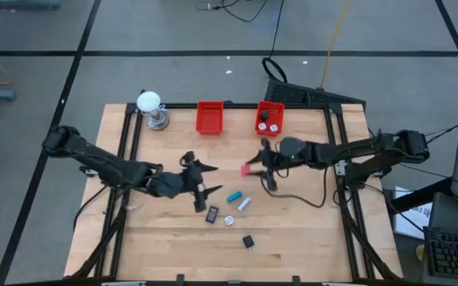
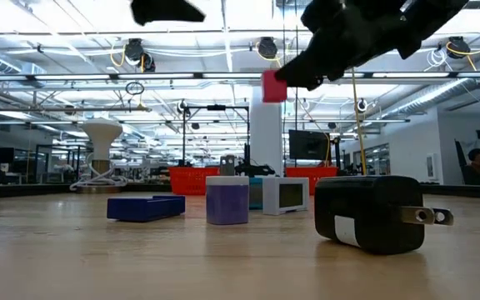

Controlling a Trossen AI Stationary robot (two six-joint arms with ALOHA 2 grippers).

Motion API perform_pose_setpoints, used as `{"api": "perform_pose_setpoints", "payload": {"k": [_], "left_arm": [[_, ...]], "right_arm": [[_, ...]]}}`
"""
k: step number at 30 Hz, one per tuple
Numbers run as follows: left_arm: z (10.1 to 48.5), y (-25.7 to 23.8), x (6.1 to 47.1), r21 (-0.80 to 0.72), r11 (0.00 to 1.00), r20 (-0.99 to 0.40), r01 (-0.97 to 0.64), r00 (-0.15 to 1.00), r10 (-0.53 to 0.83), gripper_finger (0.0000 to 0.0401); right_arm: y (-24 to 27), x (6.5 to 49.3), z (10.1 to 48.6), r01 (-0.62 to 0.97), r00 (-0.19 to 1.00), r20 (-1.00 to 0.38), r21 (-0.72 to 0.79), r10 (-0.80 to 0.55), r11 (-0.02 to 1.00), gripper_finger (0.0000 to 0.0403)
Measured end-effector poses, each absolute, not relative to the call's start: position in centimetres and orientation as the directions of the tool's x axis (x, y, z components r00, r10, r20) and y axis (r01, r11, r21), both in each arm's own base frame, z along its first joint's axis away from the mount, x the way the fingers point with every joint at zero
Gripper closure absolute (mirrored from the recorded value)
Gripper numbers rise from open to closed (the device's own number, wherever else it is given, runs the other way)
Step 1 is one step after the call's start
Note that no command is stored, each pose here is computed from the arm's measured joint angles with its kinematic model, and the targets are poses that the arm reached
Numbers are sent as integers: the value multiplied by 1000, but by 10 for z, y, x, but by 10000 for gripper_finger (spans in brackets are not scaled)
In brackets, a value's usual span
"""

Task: Pick & Place Office items
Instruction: Put the pink charger adapter into the right red basket

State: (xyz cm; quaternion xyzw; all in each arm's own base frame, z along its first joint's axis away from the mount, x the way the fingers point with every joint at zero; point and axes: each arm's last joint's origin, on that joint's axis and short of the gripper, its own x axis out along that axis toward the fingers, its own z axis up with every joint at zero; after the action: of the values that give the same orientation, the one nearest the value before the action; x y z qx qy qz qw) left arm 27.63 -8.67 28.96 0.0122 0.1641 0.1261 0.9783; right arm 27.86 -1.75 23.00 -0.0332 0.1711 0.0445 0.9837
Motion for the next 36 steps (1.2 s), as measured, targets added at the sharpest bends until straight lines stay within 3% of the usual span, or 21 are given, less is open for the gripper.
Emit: {"api": "perform_pose_setpoints", "payload": {"k": [9,17,28,36], "left_arm": [[234,-71,242,-42,935,-130,-351,930,344,126],[197,-53,221,-148,910,-73,-388,922,381,123],[192,-41,221,-195,878,-88,-437,899,428,123],[191,-41,221,-190,878,-89,-438,899,429,123]], "right_arm": [[-95,259,232,265,891,-355,-102,-284,959,262],[-178,227,223,575,772,-318,-23,-551,818,262],[-229,220,159,702,639,-438,-1,-632,712,262],[-233,221,154,749,586,-422,-44,-691,662,262]]}}
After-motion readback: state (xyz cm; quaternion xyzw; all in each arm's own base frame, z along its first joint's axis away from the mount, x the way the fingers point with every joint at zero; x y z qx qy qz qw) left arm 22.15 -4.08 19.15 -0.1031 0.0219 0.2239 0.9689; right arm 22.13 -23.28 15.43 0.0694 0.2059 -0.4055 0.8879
